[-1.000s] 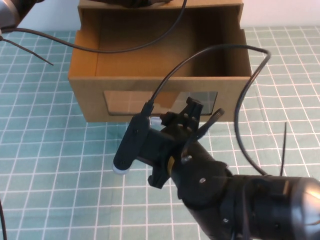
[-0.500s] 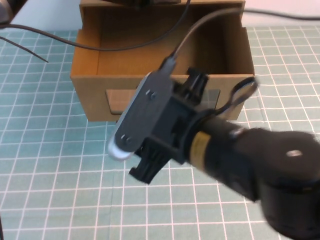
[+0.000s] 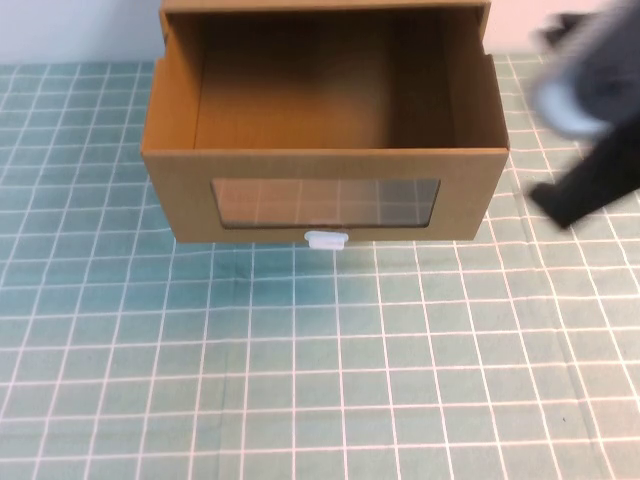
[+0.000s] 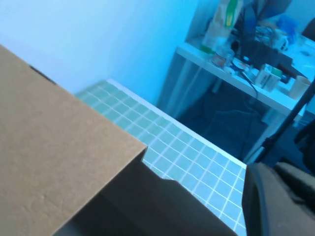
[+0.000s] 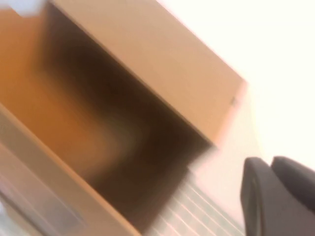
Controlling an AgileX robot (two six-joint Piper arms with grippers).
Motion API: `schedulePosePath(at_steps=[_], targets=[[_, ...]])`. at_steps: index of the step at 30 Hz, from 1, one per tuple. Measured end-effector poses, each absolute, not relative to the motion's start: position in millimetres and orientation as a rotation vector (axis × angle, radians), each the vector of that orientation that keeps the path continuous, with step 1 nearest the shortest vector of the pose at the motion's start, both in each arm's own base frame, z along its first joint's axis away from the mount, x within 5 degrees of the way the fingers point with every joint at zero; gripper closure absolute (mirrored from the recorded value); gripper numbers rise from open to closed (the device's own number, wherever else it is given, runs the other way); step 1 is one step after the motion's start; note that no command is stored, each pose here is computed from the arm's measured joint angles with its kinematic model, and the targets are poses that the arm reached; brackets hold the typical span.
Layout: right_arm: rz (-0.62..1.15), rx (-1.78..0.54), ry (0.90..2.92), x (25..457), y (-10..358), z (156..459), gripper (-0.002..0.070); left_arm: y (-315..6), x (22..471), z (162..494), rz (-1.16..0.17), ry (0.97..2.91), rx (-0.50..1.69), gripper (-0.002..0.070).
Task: Open the shoe box
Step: 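Pull the top drawer of the cardboard box fully open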
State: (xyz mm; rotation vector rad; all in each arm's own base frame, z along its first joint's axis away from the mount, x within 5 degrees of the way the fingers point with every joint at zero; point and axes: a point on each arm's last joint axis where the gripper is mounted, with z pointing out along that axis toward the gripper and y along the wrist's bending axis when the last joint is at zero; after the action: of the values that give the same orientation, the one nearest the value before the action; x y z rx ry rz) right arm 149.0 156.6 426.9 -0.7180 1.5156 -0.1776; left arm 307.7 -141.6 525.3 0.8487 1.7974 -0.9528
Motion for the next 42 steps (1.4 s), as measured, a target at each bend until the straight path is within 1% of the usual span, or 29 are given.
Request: schedulePosePath(at_steps=[3, 5, 7, 10, 14, 16, 18, 19, 22, 25, 29, 34, 42], targets=[[-0.263, -0.772, 1.554, 136.6, 126.7, 433.7, 0.0679, -132.3, 278.7, 547.3, -0.903, 1.743, 0.862, 0.0680], [-0.274, -0.801, 1.584, 126.2, 106.4, 437.1, 0.0685, -126.8, 255.6, 562.0, -0.876, 1.699, 0.874, 0.0680], [-0.238, -0.803, 1.616, 115.7, 88.1, 439.6, 0.0686, -121.8, 233.6, 572.8, -0.859, 1.663, 0.879, 0.0680], [-0.113, -0.759, 1.646, 95.6, 56.0, 442.9, 0.0687, -111.9, 197.7, 582.1, -0.806, 1.641, 0.881, 0.0680], [0.062, -0.687, 1.633, 69.3, 15.1, 436.1, 0.0688, -95.7, 159.3, 570.7, -0.669, 1.705, 0.869, 0.0680], [0.165, -0.651, 1.618, 57.6, -0.7, 429.1, 0.0688, -88.0, 142.0, 556.9, -0.613, 1.752, 0.863, 0.0680], [0.254, -0.621, 1.584, 46.8, -15.0, 421.7, 0.0689, -80.4, 115.5, 546.6, -0.577, 1.755, 0.871, 0.0680], [0.291, -0.614, 1.567, 42.7, -19.5, 417.1, 0.0689, -77.9, 107.1, 532.9, -0.574, 1.787, 0.874, 0.0680], [0.346, -0.620, 1.521, 37.3, -22.8, 401.9, 0.0689, -71.9, 81.5, 497.6, -0.584, 1.845, 0.881, 0.0680], [0.347, -0.656, 1.512, 38.8, -15.4, 385.1, 0.0689, -66.9, 66.5, 460.4, -0.587, 1.866, 0.828, 0.0680], [0.323, -0.715, 1.536, 43.7, -2.5, 363.4, 0.0689, -59.4, 56.9, 427.2, -0.548, 1.800, 0.700, 0.0680], [0.284, -0.775, 1.585, 48.5, 7.9, 338.4, 0.0689, -53.2, 57.5, 402.6, -0.488, 1.755, 0.612, 0.0680], [0.225, -0.859, 1.663, 53.5, 18.9, 301.0, 0.0689, -53.9, 64.5, 378.1, -0.488, 1.827, 0.609, 0.0680]])
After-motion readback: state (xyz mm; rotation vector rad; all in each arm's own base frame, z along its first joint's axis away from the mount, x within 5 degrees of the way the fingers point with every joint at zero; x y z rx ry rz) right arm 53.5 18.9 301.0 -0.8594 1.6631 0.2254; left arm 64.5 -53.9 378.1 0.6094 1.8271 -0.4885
